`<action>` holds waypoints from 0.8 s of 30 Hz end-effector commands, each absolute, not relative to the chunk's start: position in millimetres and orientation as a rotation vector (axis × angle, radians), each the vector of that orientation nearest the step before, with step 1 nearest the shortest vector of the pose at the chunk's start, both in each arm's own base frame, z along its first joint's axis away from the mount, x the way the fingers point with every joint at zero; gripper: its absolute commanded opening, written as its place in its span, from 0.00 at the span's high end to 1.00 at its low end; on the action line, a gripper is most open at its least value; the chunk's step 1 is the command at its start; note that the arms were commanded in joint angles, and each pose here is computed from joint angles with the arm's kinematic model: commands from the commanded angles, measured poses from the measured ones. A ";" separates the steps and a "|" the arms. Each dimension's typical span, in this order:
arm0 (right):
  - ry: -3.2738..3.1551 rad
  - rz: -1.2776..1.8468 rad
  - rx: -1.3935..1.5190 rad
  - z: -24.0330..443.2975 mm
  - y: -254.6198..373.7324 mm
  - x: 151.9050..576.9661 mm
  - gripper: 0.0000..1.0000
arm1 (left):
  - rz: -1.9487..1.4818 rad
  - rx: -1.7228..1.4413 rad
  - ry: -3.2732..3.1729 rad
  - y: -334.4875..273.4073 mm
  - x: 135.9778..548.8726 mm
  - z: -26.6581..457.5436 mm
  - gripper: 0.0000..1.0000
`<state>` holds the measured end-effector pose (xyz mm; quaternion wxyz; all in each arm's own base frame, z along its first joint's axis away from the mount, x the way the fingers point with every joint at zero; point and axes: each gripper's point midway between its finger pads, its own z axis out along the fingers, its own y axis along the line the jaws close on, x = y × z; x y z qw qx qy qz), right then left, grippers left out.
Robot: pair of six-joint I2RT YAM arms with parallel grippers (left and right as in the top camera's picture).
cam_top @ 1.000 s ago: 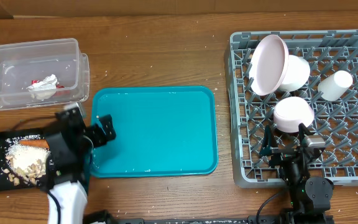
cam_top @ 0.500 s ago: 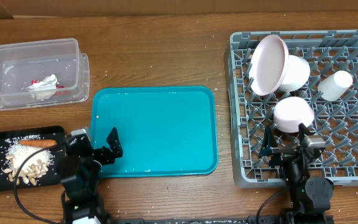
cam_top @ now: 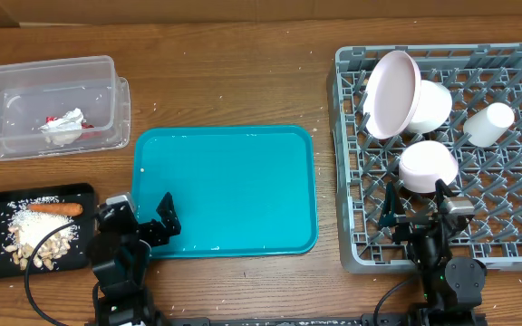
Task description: Sort waste into correct bins and load items into the dishwasher
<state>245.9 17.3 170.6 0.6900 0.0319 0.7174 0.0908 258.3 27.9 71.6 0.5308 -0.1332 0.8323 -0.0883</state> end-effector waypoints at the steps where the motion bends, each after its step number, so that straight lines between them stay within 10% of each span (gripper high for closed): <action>1: 1.596 0.187 0.076 169.7 14.8 246.0 0.00 | -0.211 -0.325 2.003 26.5 254.5 66.8 0.00; 24: 1.596 0.187 0.076 169.7 14.8 246.0 0.00 | -0.304 -0.109 1.929 -22.4 248.5 92.9 0.00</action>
